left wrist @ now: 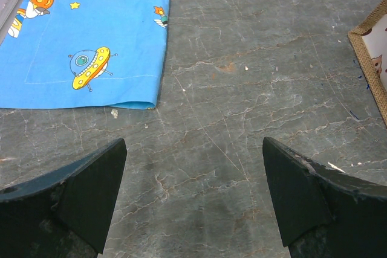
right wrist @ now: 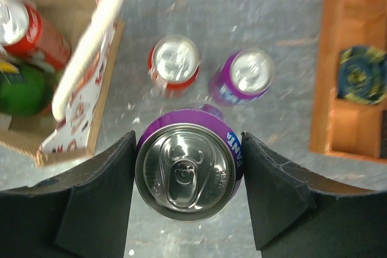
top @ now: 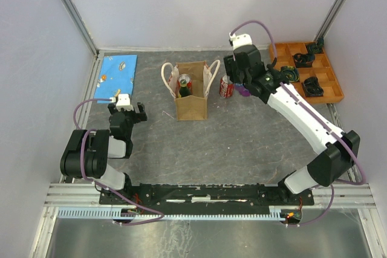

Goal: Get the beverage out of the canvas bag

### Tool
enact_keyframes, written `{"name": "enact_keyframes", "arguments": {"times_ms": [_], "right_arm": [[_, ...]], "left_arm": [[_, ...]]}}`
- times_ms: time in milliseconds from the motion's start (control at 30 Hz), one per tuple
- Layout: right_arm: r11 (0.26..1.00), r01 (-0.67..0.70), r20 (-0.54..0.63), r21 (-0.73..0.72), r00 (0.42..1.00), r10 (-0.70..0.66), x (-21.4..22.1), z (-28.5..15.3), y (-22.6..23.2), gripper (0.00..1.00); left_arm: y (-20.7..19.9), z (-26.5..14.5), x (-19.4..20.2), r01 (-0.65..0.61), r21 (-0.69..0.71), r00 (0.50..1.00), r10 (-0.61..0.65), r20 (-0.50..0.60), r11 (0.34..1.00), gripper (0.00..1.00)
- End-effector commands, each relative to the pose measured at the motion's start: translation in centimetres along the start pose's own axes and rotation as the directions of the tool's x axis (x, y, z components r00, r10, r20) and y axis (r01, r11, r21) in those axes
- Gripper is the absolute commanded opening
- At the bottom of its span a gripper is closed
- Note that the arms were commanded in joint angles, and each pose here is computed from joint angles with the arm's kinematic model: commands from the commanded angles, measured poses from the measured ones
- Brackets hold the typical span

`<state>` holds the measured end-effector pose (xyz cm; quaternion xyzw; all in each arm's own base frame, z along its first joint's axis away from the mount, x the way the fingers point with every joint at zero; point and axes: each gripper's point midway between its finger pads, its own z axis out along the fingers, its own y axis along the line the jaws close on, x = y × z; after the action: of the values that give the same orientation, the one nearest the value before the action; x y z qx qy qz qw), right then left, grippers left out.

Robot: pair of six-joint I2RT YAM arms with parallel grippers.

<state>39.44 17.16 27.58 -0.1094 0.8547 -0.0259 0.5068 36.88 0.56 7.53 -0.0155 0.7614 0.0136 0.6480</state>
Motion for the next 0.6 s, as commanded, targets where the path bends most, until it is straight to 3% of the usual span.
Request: {"name": "enact_keyframes", "arguments": {"times_ms": [0, 567], "right_arm": [[0.985, -0.138, 0.054, -0.099, 0.988, 0.144, -0.2, 0.0, 2.0, 0.0], [0.962, -0.235, -0.165, -0.14, 0.963, 0.212, 7.5, 6.8, 4.6, 0.0]], "left_arm": [[0.0, 0.6, -1.7, 0.011, -0.002, 0.999, -0.011, 0.053, 1.0, 0.99], [0.0, 0.6, -1.6, 0.011, -0.001, 0.999, -0.01, 0.051, 1.0, 0.99]]}}
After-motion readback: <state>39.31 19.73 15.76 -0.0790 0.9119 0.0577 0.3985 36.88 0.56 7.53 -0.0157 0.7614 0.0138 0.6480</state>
